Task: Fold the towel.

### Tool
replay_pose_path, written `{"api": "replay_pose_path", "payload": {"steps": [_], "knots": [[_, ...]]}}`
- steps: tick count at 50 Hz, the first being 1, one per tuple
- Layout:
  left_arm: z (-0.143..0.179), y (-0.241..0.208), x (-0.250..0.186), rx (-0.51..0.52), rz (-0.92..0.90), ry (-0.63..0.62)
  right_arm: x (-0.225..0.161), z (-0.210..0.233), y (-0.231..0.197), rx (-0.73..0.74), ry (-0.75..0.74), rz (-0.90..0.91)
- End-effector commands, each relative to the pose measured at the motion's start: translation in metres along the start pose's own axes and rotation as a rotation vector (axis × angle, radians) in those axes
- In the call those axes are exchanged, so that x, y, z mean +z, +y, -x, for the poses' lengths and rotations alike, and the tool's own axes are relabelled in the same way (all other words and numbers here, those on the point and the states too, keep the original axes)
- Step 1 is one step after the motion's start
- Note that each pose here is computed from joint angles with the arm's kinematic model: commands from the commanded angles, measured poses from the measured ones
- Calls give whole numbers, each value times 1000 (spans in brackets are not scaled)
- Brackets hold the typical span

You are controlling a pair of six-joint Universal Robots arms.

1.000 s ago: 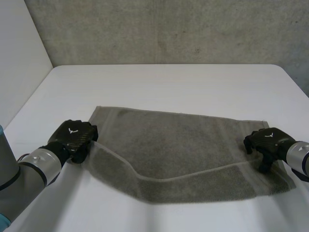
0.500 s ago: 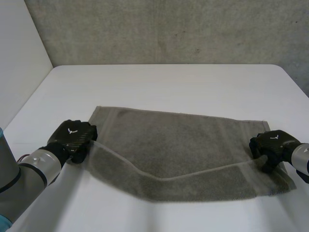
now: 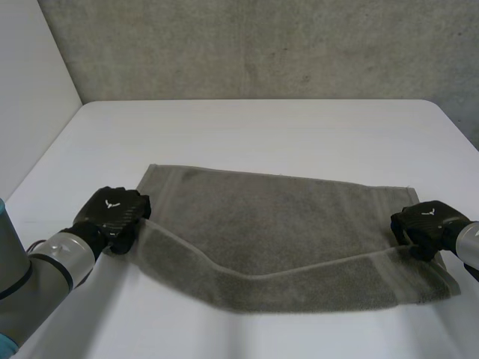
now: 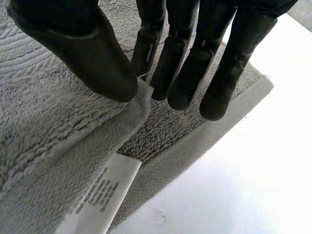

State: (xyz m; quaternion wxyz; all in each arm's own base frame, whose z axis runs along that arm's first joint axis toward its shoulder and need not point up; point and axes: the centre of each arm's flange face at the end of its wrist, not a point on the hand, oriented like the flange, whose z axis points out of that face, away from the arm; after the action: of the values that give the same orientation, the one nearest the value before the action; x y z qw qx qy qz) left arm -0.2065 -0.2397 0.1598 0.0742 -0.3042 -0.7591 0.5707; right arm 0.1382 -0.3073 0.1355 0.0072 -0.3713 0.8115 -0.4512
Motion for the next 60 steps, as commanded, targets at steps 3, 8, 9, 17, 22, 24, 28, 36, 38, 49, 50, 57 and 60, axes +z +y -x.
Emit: {"api": "replay_pose_path", "payload": {"steps": [3,8,9,17,22,24,28,36,38,49,50,57,60], "knots": [[-1,0,0,1,0,2,-5,1,-6,-5,-9,-31],[-1,0,0,1,0,2,-6,1,-7,-4,-10,-35],[-1,0,0,1,0,2,-6,1,-7,-4,-10,-35],[-1,0,0,1,1,4,-7,1,-6,-2,-12,-32],[-1,0,0,2,-1,4,-6,0,-8,-1,-16,-48],[1,-1,2,2,-7,-2,-6,-1,-11,0,-18,-63],[5,-4,9,11,-39,-16,-4,-6,-17,-2,-14,-95],[23,-21,41,46,-140,-60,2,-25,-35,77,47,-191],[28,-23,58,53,-151,-63,6,-31,-38,110,78,-233],[42,-30,109,71,-203,-71,18,-54,-46,147,217,-317],[43,-30,118,74,-212,-72,18,-54,-46,148,217,-317],[49,-28,152,84,-236,-76,34,-64,-50,151,241,-353],[50,-23,164,83,-230,-70,42,-66,-53,146,252,-379]]}}
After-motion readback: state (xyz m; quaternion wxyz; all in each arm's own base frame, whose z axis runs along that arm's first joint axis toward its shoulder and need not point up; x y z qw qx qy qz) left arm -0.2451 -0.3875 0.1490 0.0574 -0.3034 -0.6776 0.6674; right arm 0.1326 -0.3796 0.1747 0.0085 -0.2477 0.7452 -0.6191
